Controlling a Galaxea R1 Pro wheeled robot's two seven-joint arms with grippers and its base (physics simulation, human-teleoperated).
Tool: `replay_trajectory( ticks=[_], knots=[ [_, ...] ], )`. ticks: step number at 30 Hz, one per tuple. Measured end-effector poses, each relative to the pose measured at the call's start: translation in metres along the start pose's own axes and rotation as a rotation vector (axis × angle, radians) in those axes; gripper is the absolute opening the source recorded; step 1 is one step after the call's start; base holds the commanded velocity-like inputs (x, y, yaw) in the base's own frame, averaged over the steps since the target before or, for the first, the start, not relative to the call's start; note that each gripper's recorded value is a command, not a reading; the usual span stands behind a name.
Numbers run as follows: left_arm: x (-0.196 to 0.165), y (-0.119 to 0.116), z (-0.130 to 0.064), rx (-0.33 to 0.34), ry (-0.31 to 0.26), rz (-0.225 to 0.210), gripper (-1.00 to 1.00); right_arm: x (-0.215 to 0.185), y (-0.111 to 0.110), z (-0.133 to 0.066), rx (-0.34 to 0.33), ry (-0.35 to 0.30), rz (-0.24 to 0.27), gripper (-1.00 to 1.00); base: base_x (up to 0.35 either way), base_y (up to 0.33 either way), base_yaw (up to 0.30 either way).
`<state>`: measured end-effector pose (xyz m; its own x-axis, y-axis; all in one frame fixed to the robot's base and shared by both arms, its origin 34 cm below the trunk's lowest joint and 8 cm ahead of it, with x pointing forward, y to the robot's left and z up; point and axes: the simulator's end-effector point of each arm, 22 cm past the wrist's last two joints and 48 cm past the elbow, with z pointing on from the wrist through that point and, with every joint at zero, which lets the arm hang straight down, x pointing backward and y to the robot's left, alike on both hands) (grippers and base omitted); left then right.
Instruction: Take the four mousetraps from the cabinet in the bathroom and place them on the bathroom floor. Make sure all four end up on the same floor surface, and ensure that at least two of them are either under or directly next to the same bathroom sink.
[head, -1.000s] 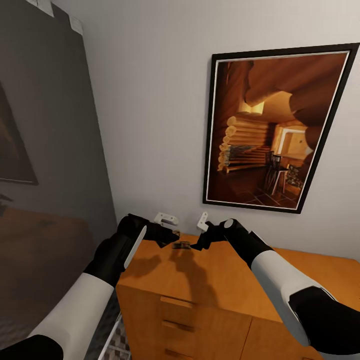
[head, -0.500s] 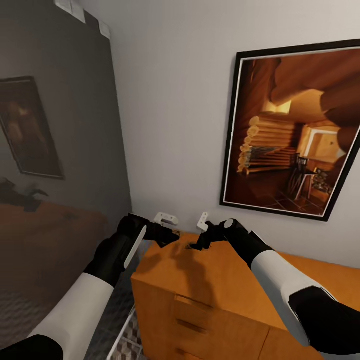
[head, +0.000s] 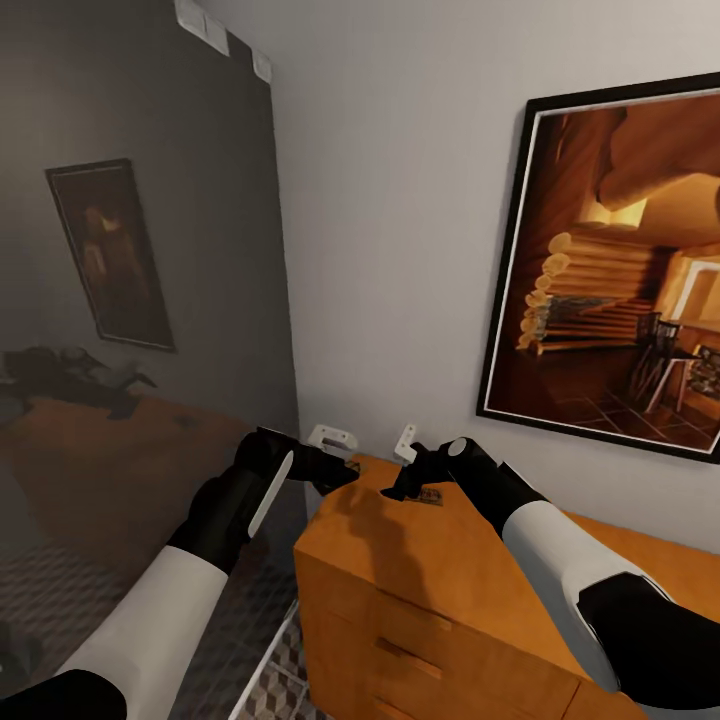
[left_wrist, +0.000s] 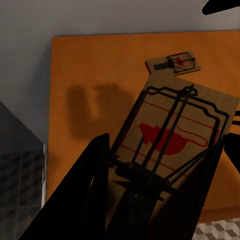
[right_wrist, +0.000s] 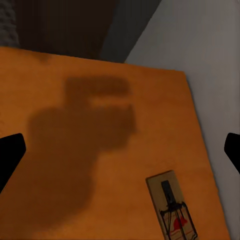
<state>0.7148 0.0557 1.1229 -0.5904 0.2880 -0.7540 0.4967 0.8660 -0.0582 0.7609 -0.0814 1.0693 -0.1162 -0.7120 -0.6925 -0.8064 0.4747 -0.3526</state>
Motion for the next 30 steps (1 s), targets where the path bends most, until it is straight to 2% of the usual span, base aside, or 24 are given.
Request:
replay_trajectory(
  ticks=[5, 15, 30],
  knots=[
    [0.0001, -0.0006, 0.0003, 0.001, 0.000, 0.000, -1.00, -0.0001, 0.0000, 0.0000, 0.000, 0.000, 0.000, 1.00, 0.000, -0.095, 0.012],
    [-0.0007, -0.0031, 0.0007, 0.004, -0.001, 0.000, -1.00, 0.0000, 0.0000, 0.0000, 0.000, 0.000, 0.000, 1.00, 0.000, -0.258, 0.001],
    [-0.0005, -0.0031, 0.0006, 0.005, 0.000, 0.000, -1.00, 0.0001, -0.0001, -0.0001, 0.000, 0.000, 0.000, 1.00, 0.000, -0.020, 0.000]
  ],
)
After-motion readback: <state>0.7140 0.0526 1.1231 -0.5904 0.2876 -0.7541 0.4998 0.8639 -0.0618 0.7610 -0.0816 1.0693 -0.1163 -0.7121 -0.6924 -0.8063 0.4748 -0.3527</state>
